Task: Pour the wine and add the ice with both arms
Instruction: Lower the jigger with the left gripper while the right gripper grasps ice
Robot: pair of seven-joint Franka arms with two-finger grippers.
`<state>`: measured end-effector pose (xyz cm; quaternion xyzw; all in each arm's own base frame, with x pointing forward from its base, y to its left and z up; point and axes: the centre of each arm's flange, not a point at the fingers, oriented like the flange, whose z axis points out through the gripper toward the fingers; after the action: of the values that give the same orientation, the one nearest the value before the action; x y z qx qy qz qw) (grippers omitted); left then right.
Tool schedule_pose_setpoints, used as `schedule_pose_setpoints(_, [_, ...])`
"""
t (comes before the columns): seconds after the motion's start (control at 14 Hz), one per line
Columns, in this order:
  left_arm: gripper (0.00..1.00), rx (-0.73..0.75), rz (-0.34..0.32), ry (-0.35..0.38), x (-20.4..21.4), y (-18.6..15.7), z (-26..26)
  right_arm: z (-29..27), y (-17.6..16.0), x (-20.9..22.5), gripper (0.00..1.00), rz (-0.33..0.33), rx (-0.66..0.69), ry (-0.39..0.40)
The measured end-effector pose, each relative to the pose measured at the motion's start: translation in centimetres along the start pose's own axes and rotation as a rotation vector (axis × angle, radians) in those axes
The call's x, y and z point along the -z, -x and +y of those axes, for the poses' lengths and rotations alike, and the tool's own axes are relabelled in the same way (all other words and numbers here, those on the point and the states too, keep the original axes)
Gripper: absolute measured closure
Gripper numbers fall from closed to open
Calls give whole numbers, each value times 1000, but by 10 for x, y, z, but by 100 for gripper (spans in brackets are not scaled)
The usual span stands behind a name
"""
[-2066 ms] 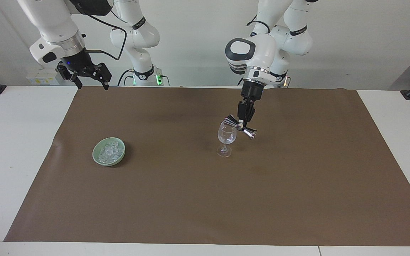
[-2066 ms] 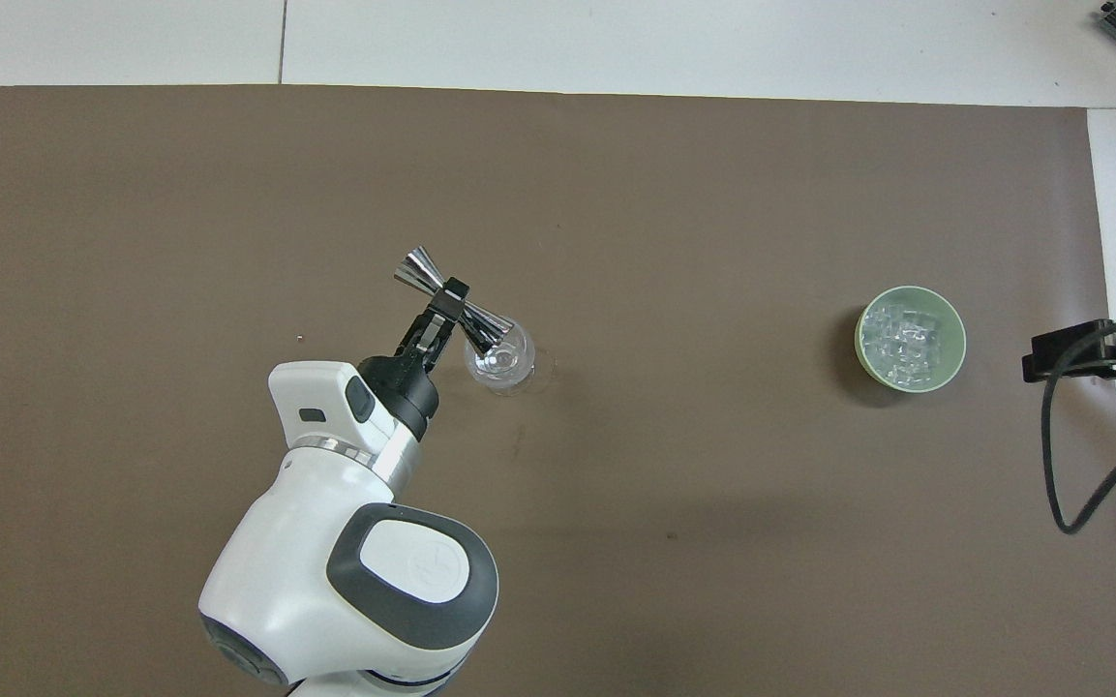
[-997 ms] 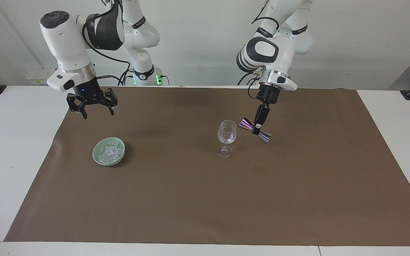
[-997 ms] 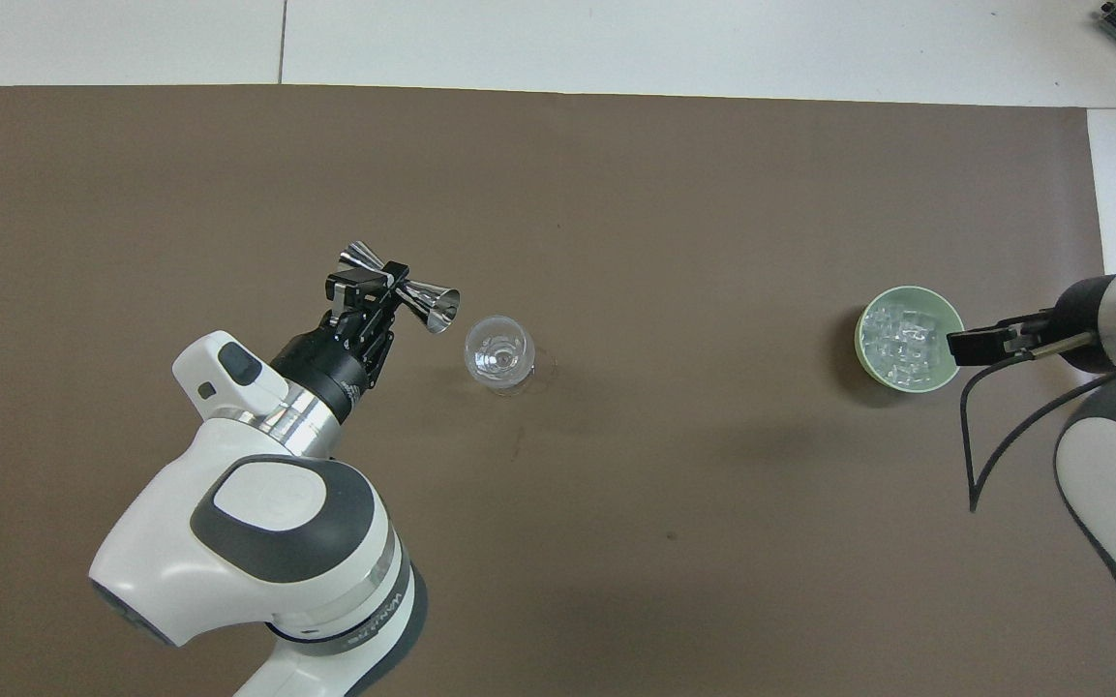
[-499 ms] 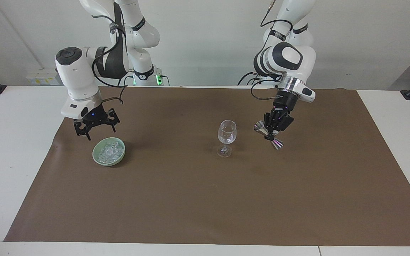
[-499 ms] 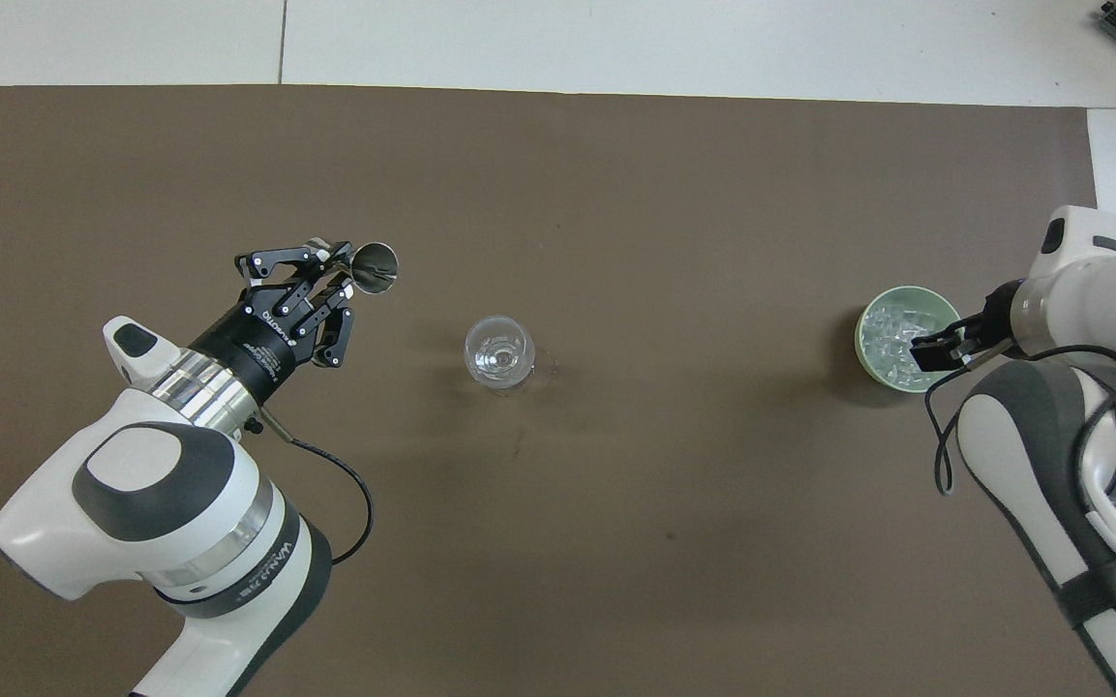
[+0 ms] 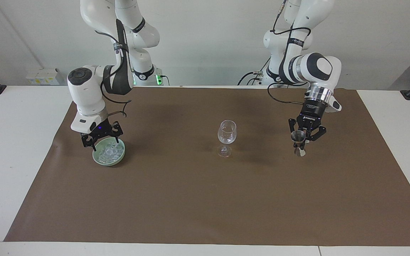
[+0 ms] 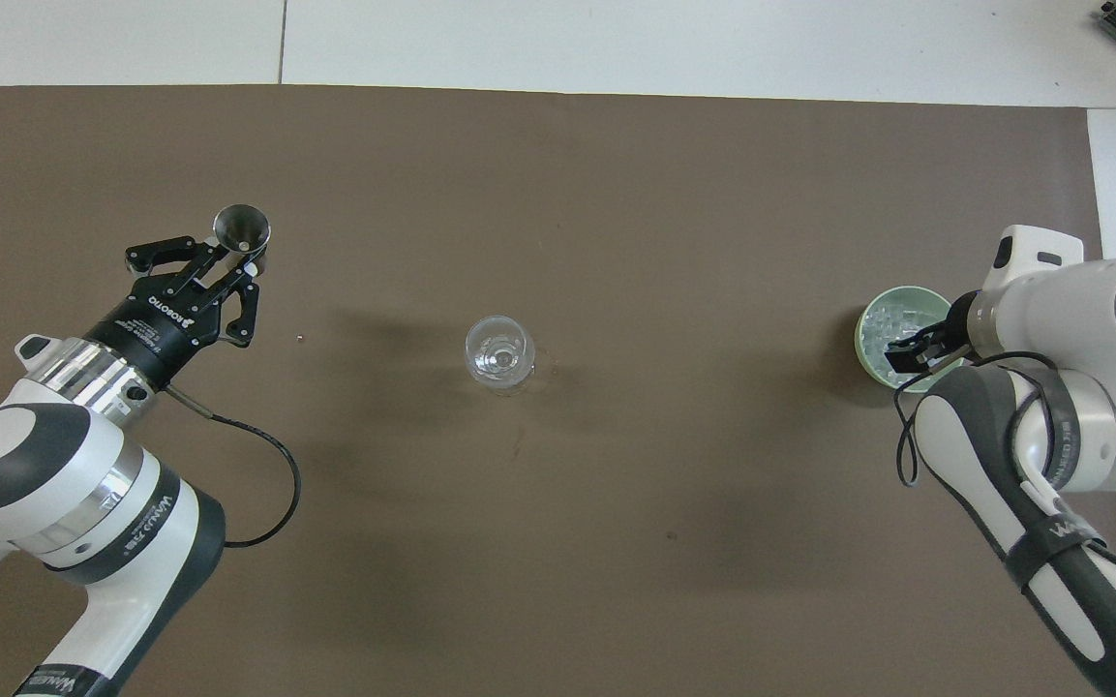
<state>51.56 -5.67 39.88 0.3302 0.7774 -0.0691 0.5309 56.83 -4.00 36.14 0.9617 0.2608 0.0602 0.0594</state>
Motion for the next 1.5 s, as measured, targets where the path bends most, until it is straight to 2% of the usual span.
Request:
schedule_pose_setpoints(0.07, [79, 63, -3, -4, 3, -14, 6, 1, 1, -7, 11, 2, -3, 2])
schedule_pose_setpoints(0.21, [79, 164, -14, -1, 14, -46, 23, 2, 4, -15, 26, -1, -7, 2])
schedule_pose_setpoints(0.43, [79, 267, -94, -23, 31, -90, 44, 2, 5, -17, 30, -4, -7, 0])
schedule_pose_setpoints(0.5, [79, 303, -119, -24, 39, -108, 51, 1, 6, -19, 35, -7, -6, -2])
schedule_pose_setpoints(0.71, [79, 370, -145, -40, 41, -143, 56, 0, 7, -21, 37, -11, -6, -5])
schedule_pose_setpoints(0.93, [79, 386, -143, -46, 37, -170, 56, -1, 8, -22, 41, -12, -6, -6])
schedule_pose_setpoints(1.0, [79, 379, -138, -49, 35, -177, 55, -1, 8, -22, 48, -13, -6, -6])
schedule_pose_setpoints(1.14, [79, 363, -132, -59, 30, -191, 50, -1, 8, -22, 73, -13, -6, -6])
schedule_pose_setpoints(1.21, [79, 358, -131, -60, 29, -198, 50, -1, 8, -22, 79, -12, -6, -6])
schedule_pose_setpoints(1.42, [79, 356, -137, -53, 31, -212, 52, -1, 8, -22, 79, -12, -6, -6])
schedule_pose_setpoints(1.5, [73, 355, -140, -51, 32, -213, 54, -1, 7, -22, 79, -12, -6, -5])
